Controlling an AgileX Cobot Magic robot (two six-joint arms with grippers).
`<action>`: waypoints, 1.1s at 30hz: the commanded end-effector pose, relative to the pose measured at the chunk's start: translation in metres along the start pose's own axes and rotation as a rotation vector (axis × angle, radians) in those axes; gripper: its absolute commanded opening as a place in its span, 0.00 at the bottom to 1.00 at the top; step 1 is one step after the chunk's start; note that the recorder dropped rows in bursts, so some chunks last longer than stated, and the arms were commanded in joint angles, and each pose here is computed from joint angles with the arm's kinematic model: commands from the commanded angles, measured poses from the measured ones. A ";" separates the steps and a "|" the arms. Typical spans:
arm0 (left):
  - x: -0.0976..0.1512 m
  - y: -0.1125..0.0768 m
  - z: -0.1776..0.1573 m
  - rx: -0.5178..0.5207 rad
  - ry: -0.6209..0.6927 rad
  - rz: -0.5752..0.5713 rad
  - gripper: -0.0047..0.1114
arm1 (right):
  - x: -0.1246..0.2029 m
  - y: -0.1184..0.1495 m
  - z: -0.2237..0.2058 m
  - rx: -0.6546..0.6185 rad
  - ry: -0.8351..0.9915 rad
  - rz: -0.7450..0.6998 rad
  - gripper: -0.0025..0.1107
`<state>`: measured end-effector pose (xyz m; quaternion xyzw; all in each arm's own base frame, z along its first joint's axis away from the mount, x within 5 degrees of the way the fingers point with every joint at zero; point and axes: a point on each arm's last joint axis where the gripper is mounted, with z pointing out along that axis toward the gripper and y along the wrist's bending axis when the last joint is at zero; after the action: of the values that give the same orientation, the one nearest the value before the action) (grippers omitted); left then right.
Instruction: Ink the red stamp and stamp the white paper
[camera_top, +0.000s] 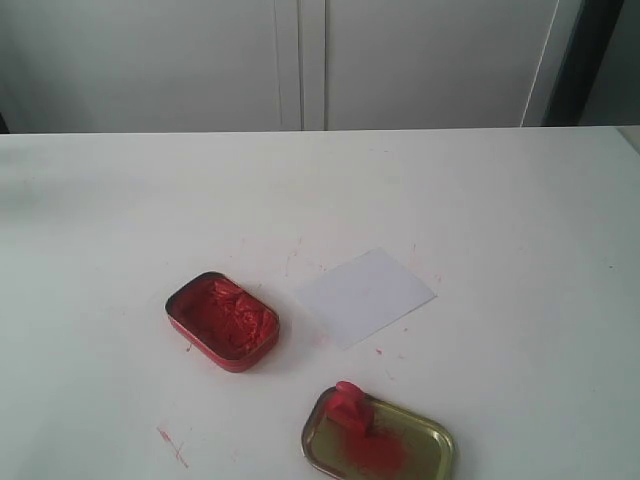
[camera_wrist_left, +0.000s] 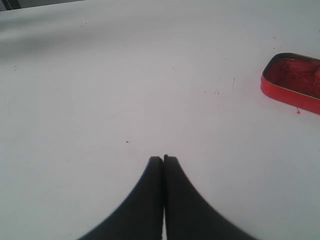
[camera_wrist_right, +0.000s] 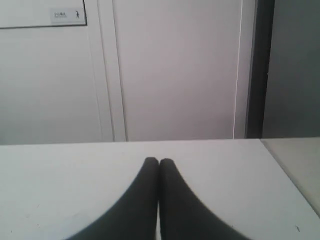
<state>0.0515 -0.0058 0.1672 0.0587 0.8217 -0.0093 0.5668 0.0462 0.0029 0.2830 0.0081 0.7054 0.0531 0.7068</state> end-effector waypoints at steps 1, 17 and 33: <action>0.001 0.000 0.000 0.000 -0.006 -0.005 0.04 | -0.010 0.000 0.012 0.019 0.118 -0.014 0.02; 0.001 0.000 0.000 0.000 -0.006 -0.005 0.04 | -0.037 0.003 0.091 0.032 0.701 -0.072 0.02; 0.001 0.000 0.000 0.000 -0.006 -0.005 0.04 | -0.002 0.023 0.156 -0.192 1.030 -0.087 0.02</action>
<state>0.0515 -0.0058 0.1672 0.0587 0.8217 -0.0093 0.5668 0.1940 0.0297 0.2901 -0.0926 0.9515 0.0809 0.2821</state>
